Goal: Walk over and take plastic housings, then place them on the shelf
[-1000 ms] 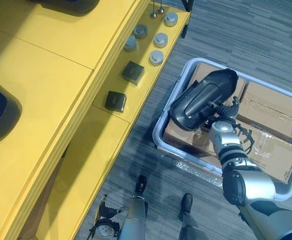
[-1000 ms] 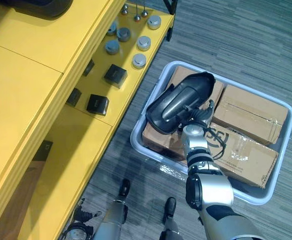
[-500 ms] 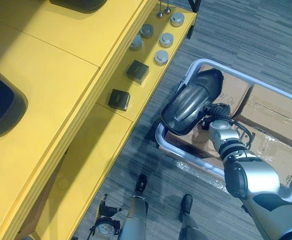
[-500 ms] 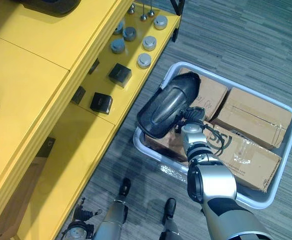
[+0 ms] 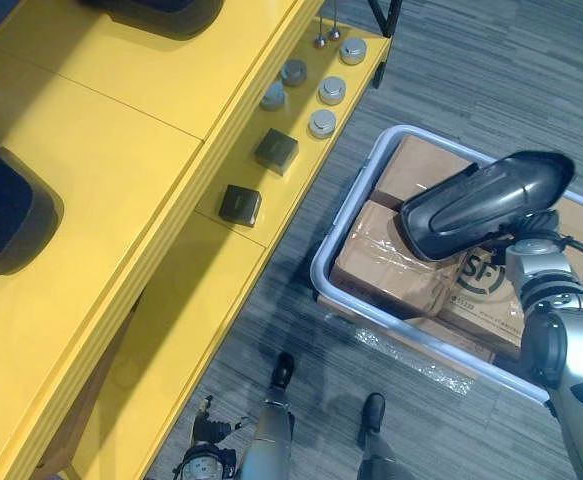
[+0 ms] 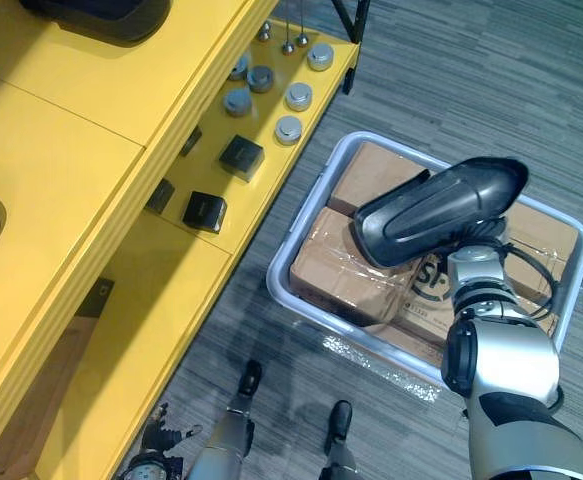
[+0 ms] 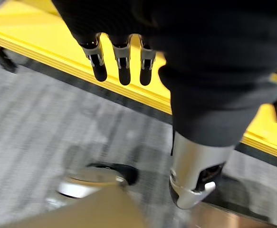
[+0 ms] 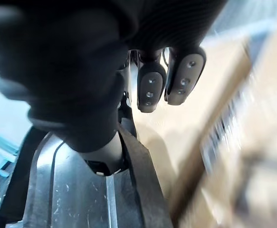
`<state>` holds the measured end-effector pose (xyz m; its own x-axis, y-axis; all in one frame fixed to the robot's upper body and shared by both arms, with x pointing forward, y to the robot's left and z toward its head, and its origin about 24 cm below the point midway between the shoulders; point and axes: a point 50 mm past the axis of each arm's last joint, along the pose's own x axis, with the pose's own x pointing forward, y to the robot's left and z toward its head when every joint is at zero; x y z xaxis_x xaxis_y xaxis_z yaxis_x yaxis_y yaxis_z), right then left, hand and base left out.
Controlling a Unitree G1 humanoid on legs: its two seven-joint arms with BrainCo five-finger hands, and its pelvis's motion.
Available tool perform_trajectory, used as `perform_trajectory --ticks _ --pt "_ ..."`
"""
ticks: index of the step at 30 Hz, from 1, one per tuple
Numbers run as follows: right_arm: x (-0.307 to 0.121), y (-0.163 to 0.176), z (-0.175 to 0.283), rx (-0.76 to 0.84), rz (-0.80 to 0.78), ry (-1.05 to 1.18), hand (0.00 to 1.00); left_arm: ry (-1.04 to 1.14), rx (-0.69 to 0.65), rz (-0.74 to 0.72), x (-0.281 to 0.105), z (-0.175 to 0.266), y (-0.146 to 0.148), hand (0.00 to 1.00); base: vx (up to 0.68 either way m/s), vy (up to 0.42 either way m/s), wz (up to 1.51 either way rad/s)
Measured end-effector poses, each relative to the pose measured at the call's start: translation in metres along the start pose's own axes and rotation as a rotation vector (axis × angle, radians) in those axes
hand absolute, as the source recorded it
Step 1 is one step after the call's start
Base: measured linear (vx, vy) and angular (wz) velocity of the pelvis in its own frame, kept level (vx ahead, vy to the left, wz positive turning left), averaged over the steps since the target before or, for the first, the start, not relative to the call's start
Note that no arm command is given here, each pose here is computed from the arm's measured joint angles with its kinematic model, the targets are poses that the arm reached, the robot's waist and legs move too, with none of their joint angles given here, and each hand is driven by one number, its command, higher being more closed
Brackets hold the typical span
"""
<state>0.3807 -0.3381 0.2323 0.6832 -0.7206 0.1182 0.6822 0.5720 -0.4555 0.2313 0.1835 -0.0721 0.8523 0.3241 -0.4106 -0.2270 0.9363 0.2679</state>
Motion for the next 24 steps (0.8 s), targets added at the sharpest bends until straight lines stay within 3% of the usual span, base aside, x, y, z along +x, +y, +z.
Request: perform_trajectory --ticks 9,15,19,24 --pt "-0.018 -0.009 0.052 -0.233 -0.097 -0.441 1.00 -0.640 -0.249 -0.004 -0.020 0.158 0.004 0.00 0.03 -0.015 -0.09" --pt "-0.038 0.006 0.079 -0.286 -0.076 -0.617 1.00 -0.916 -0.409 -0.149 -0.031 0.265 -0.009 0.00 0.03 -0.019 -0.10" --pt "-0.056 0.025 0.101 -0.280 -0.036 -0.728 1.00 -0.911 -0.496 -0.316 -0.025 0.315 -0.028 0.00 0.01 -0.006 -0.11" --pt "-0.084 0.047 0.141 -0.210 0.020 -0.846 1.00 -0.791 -0.558 -0.386 -0.007 0.341 -0.038 0.00 -0.03 -0.008 -0.20"
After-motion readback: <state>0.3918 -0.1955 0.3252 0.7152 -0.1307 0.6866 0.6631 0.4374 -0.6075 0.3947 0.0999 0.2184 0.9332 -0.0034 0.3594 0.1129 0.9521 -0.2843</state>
